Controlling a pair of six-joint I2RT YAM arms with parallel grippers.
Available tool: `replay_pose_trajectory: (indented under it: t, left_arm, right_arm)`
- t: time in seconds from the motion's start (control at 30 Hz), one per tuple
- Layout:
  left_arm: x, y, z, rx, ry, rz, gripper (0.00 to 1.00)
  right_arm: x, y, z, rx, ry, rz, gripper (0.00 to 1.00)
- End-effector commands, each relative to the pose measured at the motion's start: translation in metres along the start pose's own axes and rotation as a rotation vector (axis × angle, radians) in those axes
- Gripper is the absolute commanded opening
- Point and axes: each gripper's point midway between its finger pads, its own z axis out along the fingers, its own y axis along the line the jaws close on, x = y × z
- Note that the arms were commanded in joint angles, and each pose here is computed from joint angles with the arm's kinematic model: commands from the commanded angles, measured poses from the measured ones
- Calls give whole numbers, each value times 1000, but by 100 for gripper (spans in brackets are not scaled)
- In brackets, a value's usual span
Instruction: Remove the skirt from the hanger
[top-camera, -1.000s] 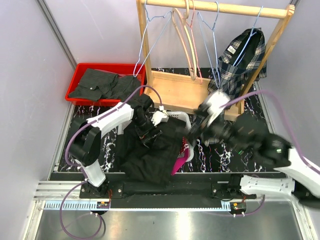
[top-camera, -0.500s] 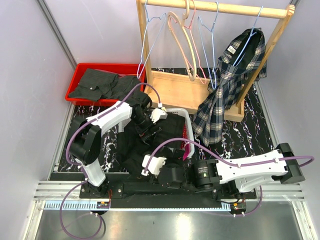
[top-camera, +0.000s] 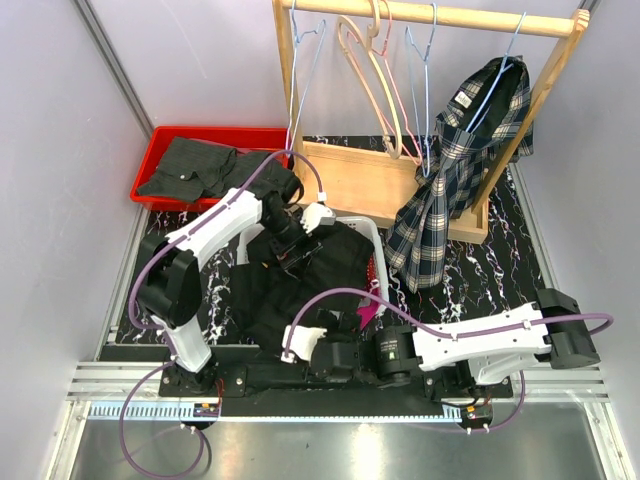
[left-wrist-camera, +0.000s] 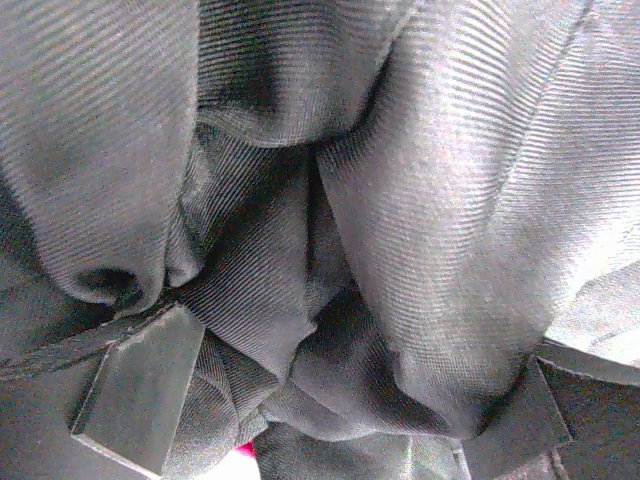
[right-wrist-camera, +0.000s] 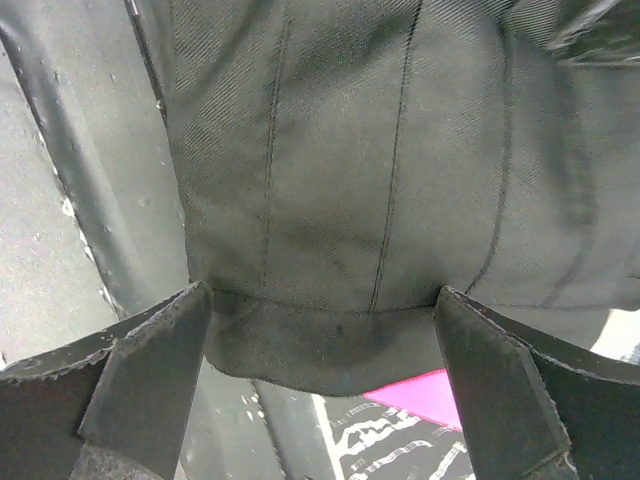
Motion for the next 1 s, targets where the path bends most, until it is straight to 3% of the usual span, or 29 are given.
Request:
replay_pose_trajectory:
  t: [0.0,0.1,0.17,0.2,0.3,0.43,0.67,0.77,0.97]
  left_arm:
    - [-31,-4,-35,-42,-127,49,99]
    - [-34,-13,-44,-34,-158,51,99]
    - [-33,-16,-46,-33,-165,50,99]
    - [-31,-17,-47,-34,-161,48,99]
    - [-27,-21,-50,-32,-170,52,99]
    - [-23,-21,-49,-27,-170,45,99]
    - [-16,-18,-43,-31,-170,34,99]
    - [-14,-18,-47,-38,-179,33,99]
    - [-13,-24,-67,-57,-220,43,99]
  right_arm:
    - [-12,0,15,-72,-61,135,100]
    - [-6,-13,25,-85,-69,199,91]
    - [-1,-17,29,-94,-69,223,77]
    - [-1,-24,32,-79,-76,246,59]
    - [-5,-32,31,-63,-91,262,30]
    - [-35,-65,8,35,-163,286,0]
    - [-86,-141,-33,301,-341,284,0]
    - [-82,-180,-27,418,-341,289,0]
    - [-38,-207,23,430,-254,407,0]
